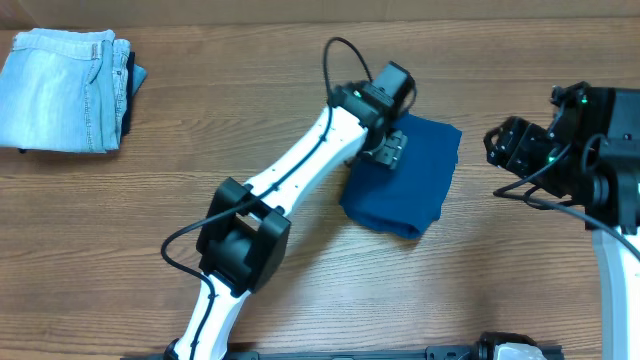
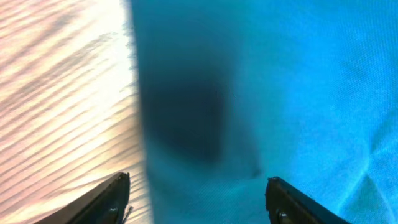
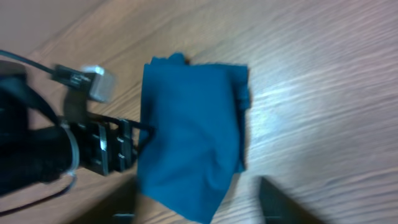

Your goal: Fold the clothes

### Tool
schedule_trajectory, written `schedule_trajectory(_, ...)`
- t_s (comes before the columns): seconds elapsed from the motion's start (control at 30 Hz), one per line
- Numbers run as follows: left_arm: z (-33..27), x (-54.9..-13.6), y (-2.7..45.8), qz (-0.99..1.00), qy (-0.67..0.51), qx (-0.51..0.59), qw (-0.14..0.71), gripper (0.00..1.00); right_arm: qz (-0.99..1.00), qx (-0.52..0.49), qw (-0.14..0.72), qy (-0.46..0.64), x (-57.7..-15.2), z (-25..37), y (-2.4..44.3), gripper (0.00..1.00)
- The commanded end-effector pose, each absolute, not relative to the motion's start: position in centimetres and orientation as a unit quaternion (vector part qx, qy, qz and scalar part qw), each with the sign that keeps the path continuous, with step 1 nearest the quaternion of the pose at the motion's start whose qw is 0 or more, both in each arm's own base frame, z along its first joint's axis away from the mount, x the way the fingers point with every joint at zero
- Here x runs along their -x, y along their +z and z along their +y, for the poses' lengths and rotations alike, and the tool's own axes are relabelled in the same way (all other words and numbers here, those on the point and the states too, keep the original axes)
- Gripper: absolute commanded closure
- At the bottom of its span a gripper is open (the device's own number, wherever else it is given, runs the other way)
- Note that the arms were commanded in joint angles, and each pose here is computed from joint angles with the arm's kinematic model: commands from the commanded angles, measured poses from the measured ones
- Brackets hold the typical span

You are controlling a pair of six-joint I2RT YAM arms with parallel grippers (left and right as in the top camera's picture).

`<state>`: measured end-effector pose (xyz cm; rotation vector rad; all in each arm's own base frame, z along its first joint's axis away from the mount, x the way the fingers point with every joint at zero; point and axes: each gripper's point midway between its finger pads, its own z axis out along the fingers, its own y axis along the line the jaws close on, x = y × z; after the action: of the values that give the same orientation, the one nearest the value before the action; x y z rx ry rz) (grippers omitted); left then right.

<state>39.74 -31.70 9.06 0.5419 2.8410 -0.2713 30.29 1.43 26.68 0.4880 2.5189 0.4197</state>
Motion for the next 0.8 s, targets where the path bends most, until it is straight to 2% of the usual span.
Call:
schedule_trajectory(0.0,-29.0,-43.6,16.2,0.965,-0.119,-0.144,0.185,0.28,0.934,-0.154,0.231,0.226,-30.7,3.9,25.9,0.93)
schedule_trajectory(0.2,-26.4,-45.2,25.8,0.943,-0.131,-0.134,0.274,0.23,0.947,-0.084,0.145,0.273,-30.5,7.2,21.9,0.96)
schedule_trajectory(0.33,-25.3,-44.6,29.7,0.934,-0.13,-0.127,0.308,0.21,0.954,-0.022,0.073,0.288,-29.2,10.4,19.0,0.95)
schedule_trajectory(0.53,-25.2,-43.9,30.2,0.934,-0.13,-0.13,0.305,0.2,0.966,0.011,0.024,0.258,-29.4,12.5,14.9,0.95)
schedule_trajectory(0.7,-24.4,-43.4,29.5,0.942,-0.111,-0.126,0.291,0.2,0.977,-0.006,-0.039,0.211,-28.8,11.3,11.2,0.83)
schedule_trajectory(0.77,-24.0,-43.5,29.4,0.943,-0.101,-0.123,0.292,0.19,0.977,-0.012,-0.066,0.205,-28.4,11.1,10.0,0.82)
